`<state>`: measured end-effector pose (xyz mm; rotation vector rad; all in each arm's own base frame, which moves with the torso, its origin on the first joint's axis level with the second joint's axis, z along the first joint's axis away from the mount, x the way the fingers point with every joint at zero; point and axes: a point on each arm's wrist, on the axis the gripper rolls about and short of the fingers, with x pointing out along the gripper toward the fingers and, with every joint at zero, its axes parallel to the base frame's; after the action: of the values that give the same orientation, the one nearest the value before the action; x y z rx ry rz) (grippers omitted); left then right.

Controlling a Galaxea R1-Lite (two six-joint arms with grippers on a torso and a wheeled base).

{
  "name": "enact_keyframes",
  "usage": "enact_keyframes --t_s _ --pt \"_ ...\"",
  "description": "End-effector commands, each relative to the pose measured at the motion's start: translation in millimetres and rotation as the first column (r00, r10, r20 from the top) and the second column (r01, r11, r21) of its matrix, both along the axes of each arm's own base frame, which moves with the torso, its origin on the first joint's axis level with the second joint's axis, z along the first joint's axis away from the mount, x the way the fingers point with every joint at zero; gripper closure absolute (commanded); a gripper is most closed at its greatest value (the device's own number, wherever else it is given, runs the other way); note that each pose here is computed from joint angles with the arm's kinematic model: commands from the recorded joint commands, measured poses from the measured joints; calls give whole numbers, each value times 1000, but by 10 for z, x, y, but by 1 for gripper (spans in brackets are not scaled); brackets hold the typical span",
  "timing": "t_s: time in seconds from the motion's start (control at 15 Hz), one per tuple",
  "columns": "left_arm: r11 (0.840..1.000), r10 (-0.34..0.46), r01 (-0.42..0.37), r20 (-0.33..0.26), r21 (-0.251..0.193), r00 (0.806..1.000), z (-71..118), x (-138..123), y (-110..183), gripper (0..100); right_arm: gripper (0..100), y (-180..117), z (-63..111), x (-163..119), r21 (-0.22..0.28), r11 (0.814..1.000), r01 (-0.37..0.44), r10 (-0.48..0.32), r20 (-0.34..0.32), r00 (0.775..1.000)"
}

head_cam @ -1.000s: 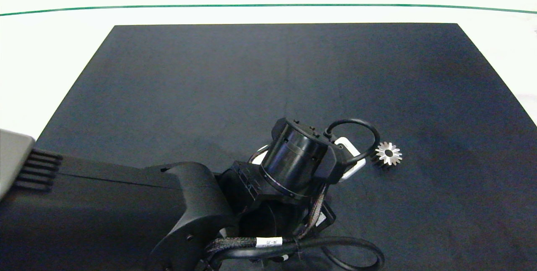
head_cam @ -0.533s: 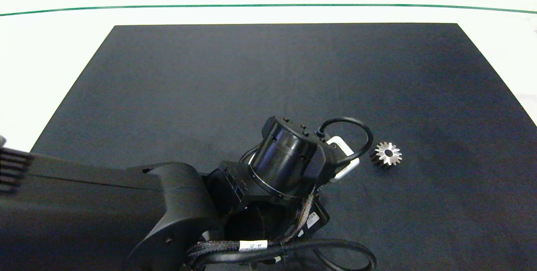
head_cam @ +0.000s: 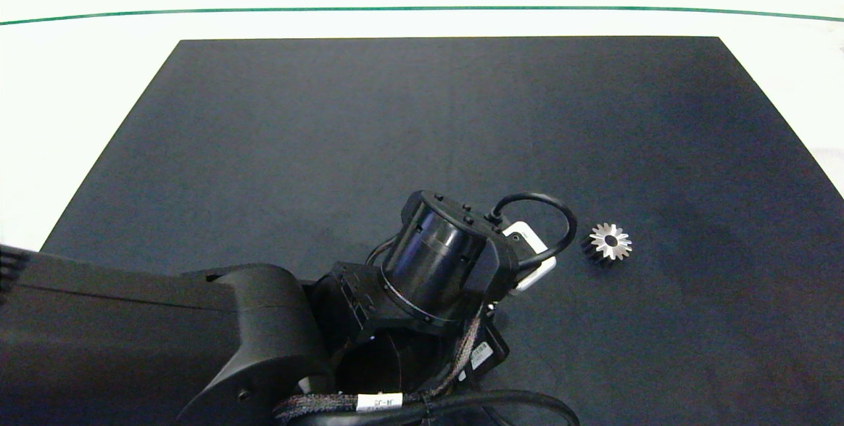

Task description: Remove an incorrectly installed larger gear and replace it with the correct smaller gear

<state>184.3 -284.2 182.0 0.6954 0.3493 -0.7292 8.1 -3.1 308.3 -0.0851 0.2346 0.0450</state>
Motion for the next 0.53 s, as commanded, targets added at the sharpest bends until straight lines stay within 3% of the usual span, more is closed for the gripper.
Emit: enact_keyframes --t_s 0.07,0.53 --pt "1000 -5 5 4 -2 1000 -25 6 -51 75 0 0 -9 1 -3 1000 0 -1 -4 1000" --pt "1000 -3 3 -5 15 1000 -112 53 -108 75 0 -3 -13 -11 -1 1000 -2 2 -1 1000"
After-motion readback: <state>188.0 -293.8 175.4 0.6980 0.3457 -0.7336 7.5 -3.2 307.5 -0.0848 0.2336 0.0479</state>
